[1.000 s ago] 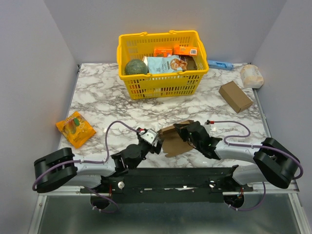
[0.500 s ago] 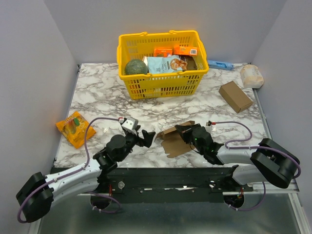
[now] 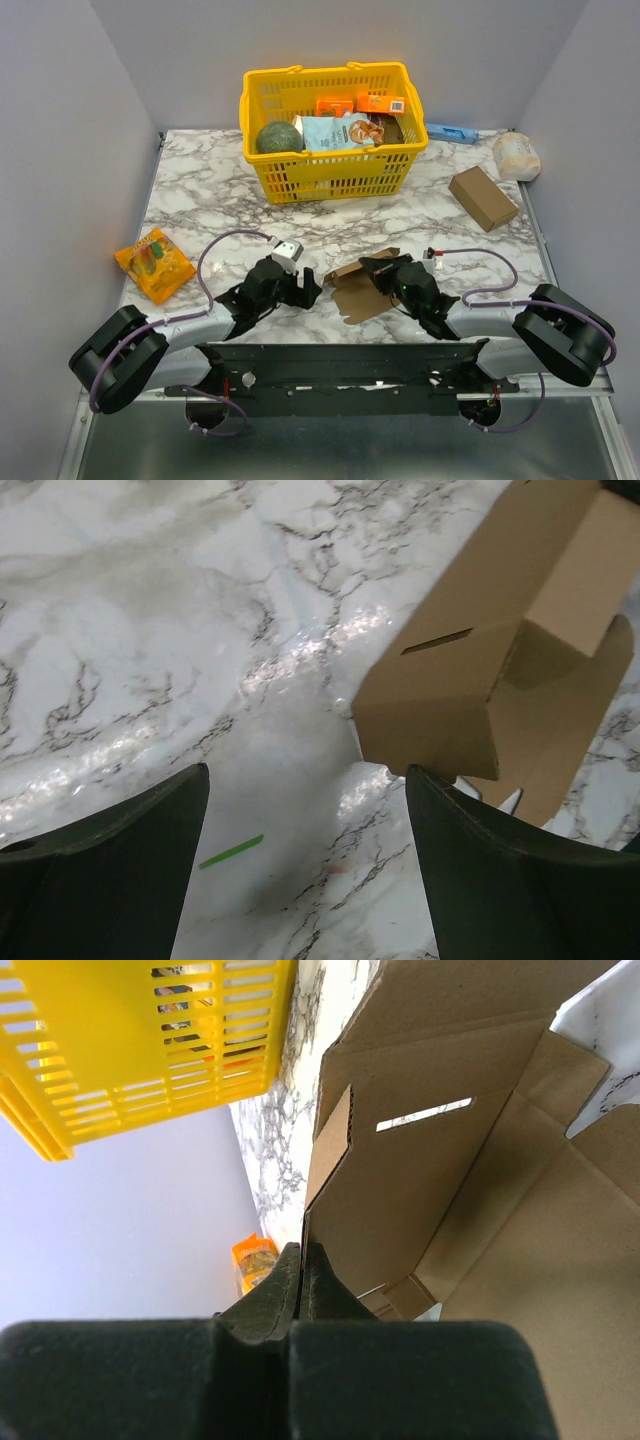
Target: Fold the paper box
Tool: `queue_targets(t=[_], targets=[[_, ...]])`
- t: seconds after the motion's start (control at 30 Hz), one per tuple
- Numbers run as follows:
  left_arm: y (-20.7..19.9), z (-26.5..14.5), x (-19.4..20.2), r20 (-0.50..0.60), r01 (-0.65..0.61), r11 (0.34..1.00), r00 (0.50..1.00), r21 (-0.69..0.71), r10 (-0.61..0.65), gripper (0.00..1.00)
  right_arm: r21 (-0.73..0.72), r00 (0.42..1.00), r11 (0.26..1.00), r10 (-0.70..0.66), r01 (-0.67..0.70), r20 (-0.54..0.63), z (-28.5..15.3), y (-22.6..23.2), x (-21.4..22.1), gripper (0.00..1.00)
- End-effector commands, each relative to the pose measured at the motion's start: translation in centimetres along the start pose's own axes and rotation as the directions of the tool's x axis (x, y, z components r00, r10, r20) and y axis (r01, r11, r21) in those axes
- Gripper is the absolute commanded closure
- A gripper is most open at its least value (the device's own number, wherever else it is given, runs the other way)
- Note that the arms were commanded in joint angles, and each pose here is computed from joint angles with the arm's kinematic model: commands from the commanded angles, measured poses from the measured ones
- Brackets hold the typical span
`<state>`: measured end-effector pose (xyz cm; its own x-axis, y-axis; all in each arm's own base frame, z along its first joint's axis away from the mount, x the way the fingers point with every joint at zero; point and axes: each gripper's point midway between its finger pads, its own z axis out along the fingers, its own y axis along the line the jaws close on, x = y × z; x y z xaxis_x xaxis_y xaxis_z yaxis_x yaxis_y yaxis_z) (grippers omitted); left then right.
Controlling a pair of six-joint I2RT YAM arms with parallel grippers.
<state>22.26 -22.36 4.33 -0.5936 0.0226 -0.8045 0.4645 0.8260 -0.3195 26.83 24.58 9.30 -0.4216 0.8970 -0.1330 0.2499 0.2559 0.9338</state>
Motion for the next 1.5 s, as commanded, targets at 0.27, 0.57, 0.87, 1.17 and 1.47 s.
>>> queue_targets(t=[0.27,0.57,0.87,1.17,1.47], targets=[[-4.5,1.1,-1.0,0.063,-0.112,0.969,0.993,0.219,0.1,0.25,0.083,0.996,0.993,-0.084,0.085,-0.009,0.2,-3.2,0.2,1.0],[-6.2,2.1,-2.3,0.129,-0.17,0.958,0.981,0.231,0.143,0.4,0.089,0.996,0.992,-0.086,0.087,-0.01,0.2,-3.5,0.1,1.0],[-5.2,-0.7,-0.9,0.118,-0.191,0.958,0.978,0.212,0.169,0.16,0.085,0.997,0.993,-0.077,0.077,-0.003,-0.2,-3.6,-0.1,1.0],[-1.2,-2.9,-5.4,0.245,-0.022,0.997,0.969,0.073,0.004,0.03,0.068,0.997,0.995,-0.076,0.076,-0.008,-0.3,-3.3,-0.1,1.0],[2.6,0.9,-4.3,0.105,0.07,0.996,0.992,-0.053,-0.064,0.07,0.065,0.997,0.995,-0.076,0.076,-0.008,-0.2,-3.3,0.0,1.0]])
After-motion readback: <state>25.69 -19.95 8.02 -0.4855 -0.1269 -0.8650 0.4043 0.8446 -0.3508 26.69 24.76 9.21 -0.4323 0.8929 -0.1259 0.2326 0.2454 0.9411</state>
